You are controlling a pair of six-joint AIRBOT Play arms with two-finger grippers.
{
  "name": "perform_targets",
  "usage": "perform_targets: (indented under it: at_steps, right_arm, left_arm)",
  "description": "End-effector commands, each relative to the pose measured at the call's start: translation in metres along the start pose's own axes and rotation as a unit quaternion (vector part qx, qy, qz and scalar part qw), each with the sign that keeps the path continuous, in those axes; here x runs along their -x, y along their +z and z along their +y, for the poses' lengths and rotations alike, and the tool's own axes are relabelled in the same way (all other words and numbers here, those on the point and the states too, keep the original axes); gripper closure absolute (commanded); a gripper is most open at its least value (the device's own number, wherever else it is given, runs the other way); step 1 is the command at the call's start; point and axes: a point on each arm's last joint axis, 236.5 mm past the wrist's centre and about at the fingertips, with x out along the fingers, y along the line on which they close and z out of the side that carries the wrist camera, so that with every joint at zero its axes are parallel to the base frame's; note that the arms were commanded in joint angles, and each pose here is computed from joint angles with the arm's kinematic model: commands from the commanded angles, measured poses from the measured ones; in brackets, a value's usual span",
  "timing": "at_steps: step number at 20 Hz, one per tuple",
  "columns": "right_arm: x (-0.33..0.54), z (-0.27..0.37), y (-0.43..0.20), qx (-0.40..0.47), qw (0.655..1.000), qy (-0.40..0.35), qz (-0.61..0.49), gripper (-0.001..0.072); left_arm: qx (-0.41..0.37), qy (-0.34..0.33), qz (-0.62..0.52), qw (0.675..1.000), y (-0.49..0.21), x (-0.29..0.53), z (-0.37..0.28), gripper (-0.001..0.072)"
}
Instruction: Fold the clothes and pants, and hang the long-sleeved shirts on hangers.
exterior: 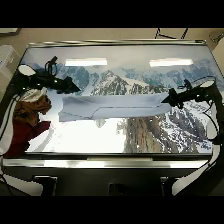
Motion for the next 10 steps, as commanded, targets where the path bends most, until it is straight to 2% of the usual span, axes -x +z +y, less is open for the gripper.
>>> perform_targets:
  at_steps: [1, 5, 10]
  right_arm:
    - [0.031, 0.064, -0.022, 0.068, 0.997, 0.034, 0.003, 0.0669]
    - [0.075, 0.156, -0.073, 0.157, 0.987, 0.037, -0.021, 0.0668]
    - [0.116, 0.243, -0.146, 0.245, 0.966, 0.054, -0.059, 0.0668]
  left_arm:
    - [-0.021, -0.013, -0.003, 1.000, -0.006, -0.062, -0.043, 0.0682]
    - [0.007, -0.014, 0.036, 0.999, -0.050, -0.161, -0.075, 0.0683]
    - [0.092, -0.005, 0.066, 0.994, -0.092, -0.224, -0.080, 0.0684]
